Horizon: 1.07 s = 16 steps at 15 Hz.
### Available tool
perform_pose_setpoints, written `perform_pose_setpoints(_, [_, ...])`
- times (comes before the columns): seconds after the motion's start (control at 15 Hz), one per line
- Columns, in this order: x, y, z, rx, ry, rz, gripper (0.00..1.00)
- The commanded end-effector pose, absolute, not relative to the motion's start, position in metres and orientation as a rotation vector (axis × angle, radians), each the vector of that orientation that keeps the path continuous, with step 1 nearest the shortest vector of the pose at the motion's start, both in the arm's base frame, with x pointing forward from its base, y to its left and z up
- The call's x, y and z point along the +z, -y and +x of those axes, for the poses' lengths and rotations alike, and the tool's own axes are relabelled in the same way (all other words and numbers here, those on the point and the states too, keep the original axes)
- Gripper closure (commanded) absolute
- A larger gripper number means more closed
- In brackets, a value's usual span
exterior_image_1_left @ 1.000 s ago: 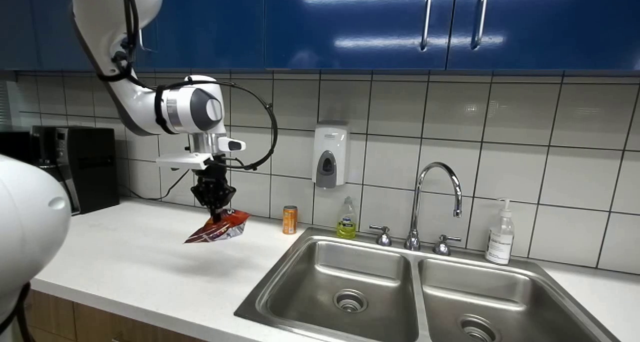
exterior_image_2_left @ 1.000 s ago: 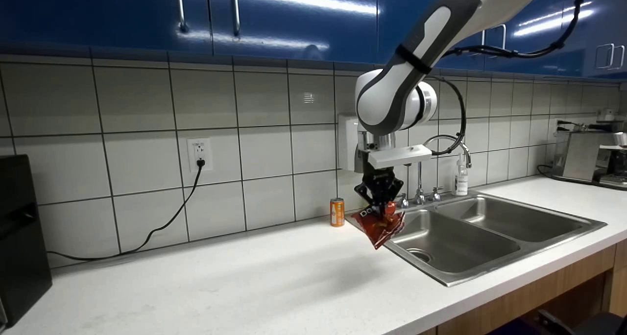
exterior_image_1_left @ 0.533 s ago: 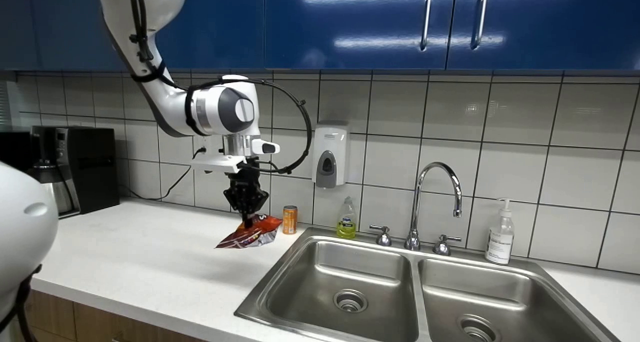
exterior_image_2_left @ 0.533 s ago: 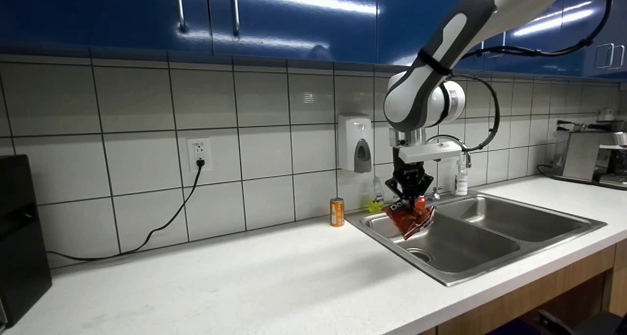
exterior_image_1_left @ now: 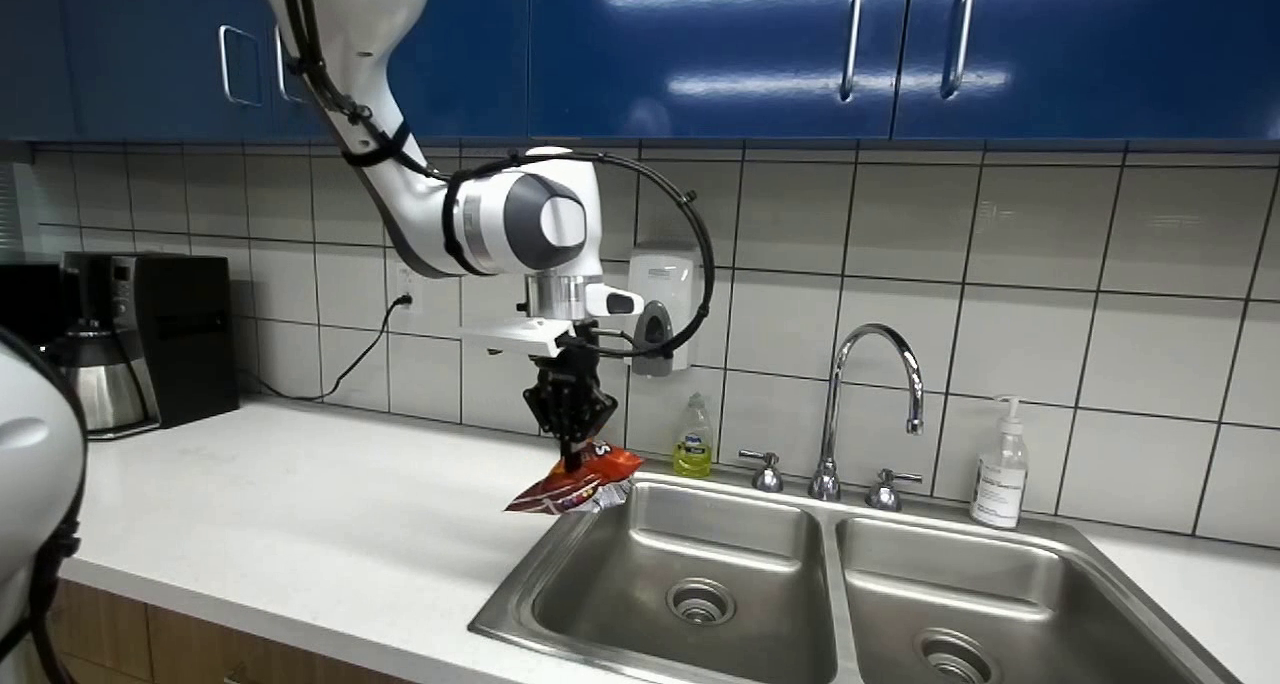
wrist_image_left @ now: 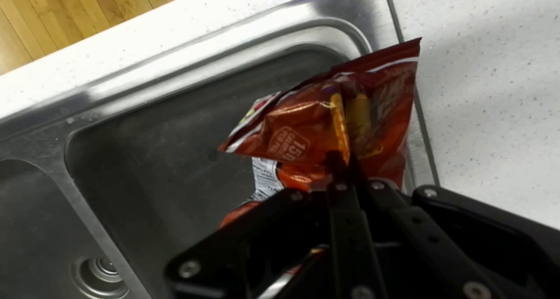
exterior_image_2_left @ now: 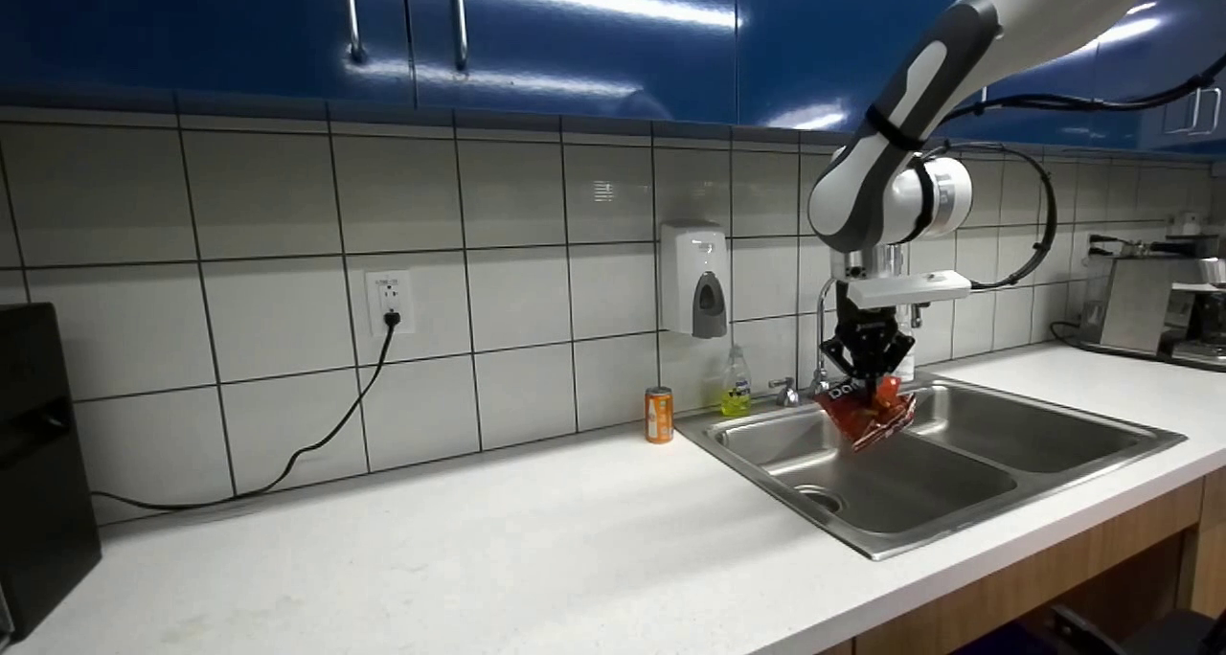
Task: Put the Doritos packet in the sink on the left.
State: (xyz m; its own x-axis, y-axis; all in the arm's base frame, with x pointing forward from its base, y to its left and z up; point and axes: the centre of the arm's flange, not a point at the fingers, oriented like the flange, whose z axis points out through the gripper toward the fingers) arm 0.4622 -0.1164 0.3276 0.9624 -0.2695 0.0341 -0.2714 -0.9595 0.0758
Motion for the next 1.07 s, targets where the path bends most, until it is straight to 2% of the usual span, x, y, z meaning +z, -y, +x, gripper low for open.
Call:
perform_pose_setpoints(0.0, [0.325, 0.156, 0.476, 0.049, 0.45, 3.027, 1.0])
perform_pose_setpoints(0.6, [0.293, 0.206, 0.514, 0.033, 0.53, 2.976, 1.0])
perform_pose_setpoints(0.67, [0.292, 0.193, 0.499, 0.021, 0.538, 2.975, 0.99])
perform_pose_setpoints(1.0, [0.289, 0.198, 0.509, 0.022, 0.537, 2.967, 0.99])
